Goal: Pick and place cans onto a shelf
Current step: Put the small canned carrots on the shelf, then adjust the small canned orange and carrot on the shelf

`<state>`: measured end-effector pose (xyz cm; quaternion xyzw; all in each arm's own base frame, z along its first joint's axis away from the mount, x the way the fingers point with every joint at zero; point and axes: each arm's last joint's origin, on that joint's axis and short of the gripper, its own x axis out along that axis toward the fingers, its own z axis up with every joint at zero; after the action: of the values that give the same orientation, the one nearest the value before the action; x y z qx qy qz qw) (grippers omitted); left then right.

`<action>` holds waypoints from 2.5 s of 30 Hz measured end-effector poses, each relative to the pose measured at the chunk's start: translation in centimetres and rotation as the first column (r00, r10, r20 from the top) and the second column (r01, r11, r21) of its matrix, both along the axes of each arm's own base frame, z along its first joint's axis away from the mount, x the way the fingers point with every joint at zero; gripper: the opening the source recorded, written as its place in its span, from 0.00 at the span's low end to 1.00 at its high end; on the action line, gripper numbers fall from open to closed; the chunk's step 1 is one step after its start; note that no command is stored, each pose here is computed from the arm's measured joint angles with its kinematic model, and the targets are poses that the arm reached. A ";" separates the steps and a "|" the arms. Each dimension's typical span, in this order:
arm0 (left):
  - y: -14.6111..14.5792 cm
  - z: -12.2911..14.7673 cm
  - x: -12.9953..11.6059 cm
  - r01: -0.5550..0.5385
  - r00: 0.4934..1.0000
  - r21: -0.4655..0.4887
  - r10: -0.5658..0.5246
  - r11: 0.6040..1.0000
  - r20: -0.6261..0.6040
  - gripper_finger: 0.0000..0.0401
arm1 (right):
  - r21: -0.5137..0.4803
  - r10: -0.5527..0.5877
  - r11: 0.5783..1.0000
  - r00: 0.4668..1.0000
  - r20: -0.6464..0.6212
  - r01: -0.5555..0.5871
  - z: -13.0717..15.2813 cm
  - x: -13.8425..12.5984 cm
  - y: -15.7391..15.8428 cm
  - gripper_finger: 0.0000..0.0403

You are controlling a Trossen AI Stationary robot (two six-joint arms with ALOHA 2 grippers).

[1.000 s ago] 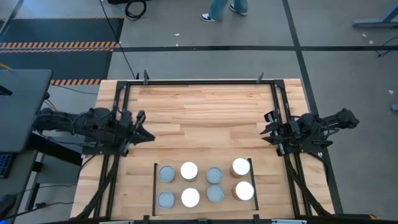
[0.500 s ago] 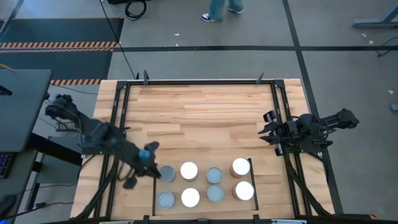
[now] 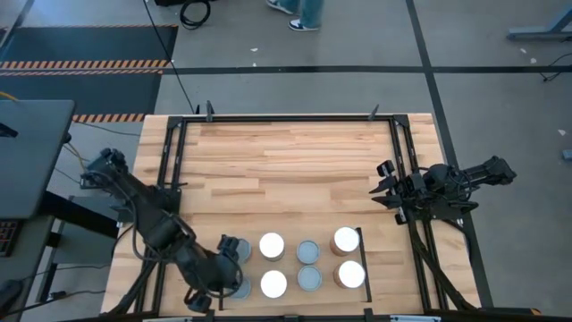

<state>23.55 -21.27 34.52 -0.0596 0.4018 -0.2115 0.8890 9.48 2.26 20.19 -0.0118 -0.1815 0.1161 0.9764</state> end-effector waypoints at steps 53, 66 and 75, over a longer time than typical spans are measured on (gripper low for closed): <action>0.0 -2.5 0.5 -0.082 0.993 0.183 0.096 0.980 -0.069 0.09 | 0.010 0.005 1.000 1.000 -0.005 -0.005 0.0 0.0 0.0 0.21; 3.3 -0.2 -0.4 -0.191 0.981 0.237 0.195 0.953 0.005 0.09 | 0.004 0.004 1.000 1.000 -0.018 -0.004 -0.1 0.1 0.0 0.21; 5.2 -1.1 0.8 -0.224 0.967 0.325 0.250 0.919 -0.040 0.09 | 0.030 0.014 0.999 1.000 -0.024 -0.013 -0.1 0.1 0.0 0.21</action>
<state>24.38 -16.05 33.39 0.0278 0.4562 -0.0323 0.8889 9.53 2.28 20.04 0.0053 -0.1715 0.1200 0.9778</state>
